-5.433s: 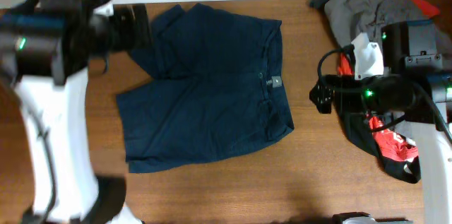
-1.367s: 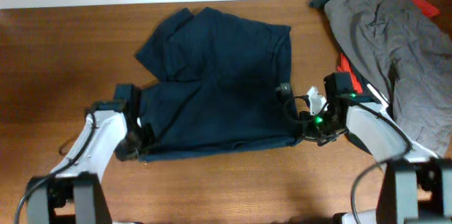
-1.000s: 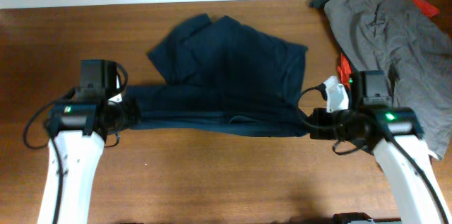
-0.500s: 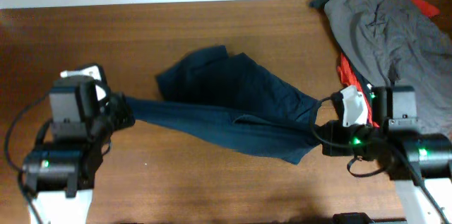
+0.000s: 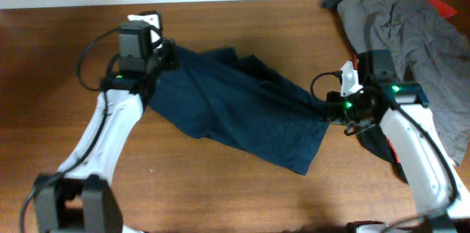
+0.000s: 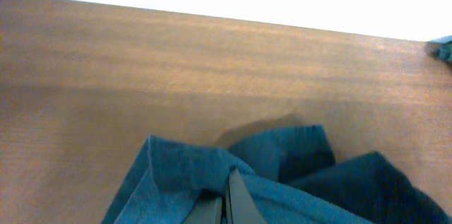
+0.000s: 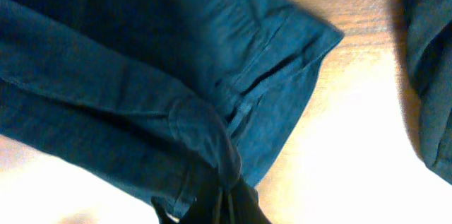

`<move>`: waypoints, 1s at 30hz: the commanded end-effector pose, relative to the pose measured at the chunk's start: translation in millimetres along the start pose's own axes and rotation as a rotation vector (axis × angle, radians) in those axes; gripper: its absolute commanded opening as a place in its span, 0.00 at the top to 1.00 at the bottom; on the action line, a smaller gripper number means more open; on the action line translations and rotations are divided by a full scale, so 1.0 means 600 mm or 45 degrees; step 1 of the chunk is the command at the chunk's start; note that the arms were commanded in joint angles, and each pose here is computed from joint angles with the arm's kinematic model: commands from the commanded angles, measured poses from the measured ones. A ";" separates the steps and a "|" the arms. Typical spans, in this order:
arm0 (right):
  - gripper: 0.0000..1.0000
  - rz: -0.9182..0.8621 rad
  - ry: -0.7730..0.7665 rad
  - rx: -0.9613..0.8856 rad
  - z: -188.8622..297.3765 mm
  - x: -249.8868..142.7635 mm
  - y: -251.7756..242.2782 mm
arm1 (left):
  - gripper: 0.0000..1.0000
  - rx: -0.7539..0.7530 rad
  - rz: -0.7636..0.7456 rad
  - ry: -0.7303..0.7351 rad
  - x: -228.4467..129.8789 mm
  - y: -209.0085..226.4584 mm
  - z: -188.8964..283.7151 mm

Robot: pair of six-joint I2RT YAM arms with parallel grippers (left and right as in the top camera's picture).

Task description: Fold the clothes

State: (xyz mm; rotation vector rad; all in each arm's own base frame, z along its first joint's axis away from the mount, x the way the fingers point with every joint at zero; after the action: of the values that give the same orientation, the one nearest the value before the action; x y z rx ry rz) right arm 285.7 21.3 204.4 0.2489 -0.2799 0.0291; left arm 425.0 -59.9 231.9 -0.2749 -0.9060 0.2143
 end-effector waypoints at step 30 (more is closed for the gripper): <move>0.96 -0.169 -0.132 -0.186 -0.134 0.093 -0.120 | 0.01 -0.240 -0.234 -0.336 -0.055 -0.097 -0.181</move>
State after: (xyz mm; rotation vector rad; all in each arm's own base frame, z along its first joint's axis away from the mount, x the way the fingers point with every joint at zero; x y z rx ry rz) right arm 361.8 -21.4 125.8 0.1614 -0.3515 -0.1008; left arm 491.6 -134.1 170.5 -0.3613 -1.1997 0.0279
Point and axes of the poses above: each gripper's point midway between its finger pads, its own z axis back along the fingers, its own y axis along the line the jaws close on, x = y × z, the point moved 8 cm from there along z, back along the fingers, and after that the axes turned 10 degrees about z, right-handed, at the moved point
